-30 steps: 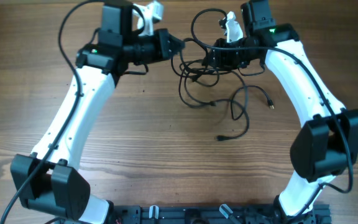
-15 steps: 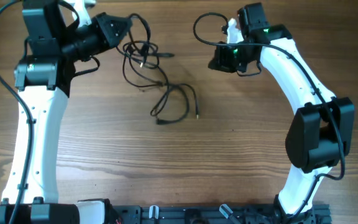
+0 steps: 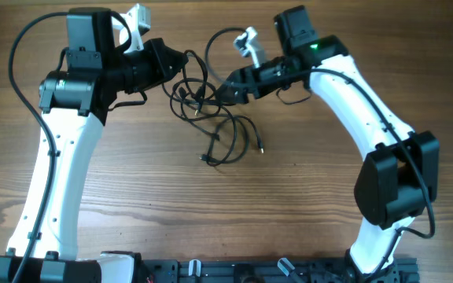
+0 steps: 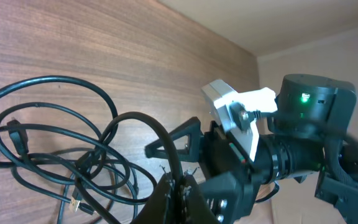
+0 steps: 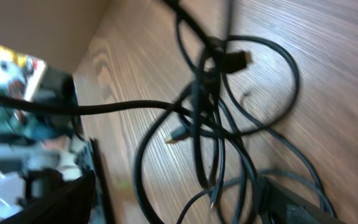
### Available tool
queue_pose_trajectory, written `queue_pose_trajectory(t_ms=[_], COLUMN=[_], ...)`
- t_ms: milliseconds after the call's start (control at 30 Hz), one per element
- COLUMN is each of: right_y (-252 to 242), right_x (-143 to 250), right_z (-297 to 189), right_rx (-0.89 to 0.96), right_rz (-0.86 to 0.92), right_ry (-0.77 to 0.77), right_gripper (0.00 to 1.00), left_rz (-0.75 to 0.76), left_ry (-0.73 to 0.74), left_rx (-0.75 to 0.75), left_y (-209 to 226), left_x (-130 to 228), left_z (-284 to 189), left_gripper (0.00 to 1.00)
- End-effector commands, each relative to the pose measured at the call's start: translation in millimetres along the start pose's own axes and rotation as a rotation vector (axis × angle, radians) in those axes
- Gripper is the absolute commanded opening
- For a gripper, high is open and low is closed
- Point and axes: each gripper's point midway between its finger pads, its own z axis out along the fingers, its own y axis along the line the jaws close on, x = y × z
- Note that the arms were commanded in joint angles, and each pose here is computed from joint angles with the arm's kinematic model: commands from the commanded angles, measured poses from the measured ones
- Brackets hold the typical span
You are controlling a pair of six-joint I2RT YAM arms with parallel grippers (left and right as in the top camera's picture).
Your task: Untangle cables
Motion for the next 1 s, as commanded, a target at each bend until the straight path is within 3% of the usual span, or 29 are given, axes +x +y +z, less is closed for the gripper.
queue_pose_trajectory(t_ms=[0, 133, 200, 233, 267, 367, 467, 667, 767, 967], right_y=[19, 3, -3, -6, -8, -19, -24, 17, -4, -56], right_x=[0, -4, -5, -6, -6, -9, -16, -50, -43, -5], right_z=[15, 36, 42, 45, 46, 40, 9, -139, -211, -277], right_rx=[0.035, 0.185, 0.187, 0.188, 0.189, 0.246, 0.286, 0.376, 0.575, 0.766], right_rz=[-0.234, -0.141, -0.099, -0.070, -0.054, 0.022, 0.132, 0.129, 0.326, 0.623], right_ry=[0.028, 0.037, 0.028, 0.024, 0.021, 0.001, -0.054, -0.354, -0.526, -0.631], right_gripper=[0.79, 0.37, 0.22, 0.08, 0.04, 0.04, 0.04, 0.04, 0.04, 0.04], left_rz=[0.012, 0.013, 0.010, 0.004, -0.013, -0.044, -0.110, -0.227, -0.252, -0.265], left_ry=[0.010, 0.040, 0.044, 0.045, 0.046, 0.018, -0.063, -0.036, 0.006, 0.024], left_rx=[0.057, 0.120, 0.146, 0.155, 0.163, 0.145, -0.077, -0.509, -0.557, -0.649], left_y=[-16, -27, -29, -28, -27, -16, 32, 121, 136, 158], left_x=[3, 7, 6, 5, 4, -5, -16, 3, 11, 14], left_z=[-6, -8, -11, -12, -15, -21, -26, -29, -23, -21], left_gripper=[0.04, 0.04, 0.04, 0.04, 0.04, 0.04, 0.04, 0.04, 0.04, 0.04])
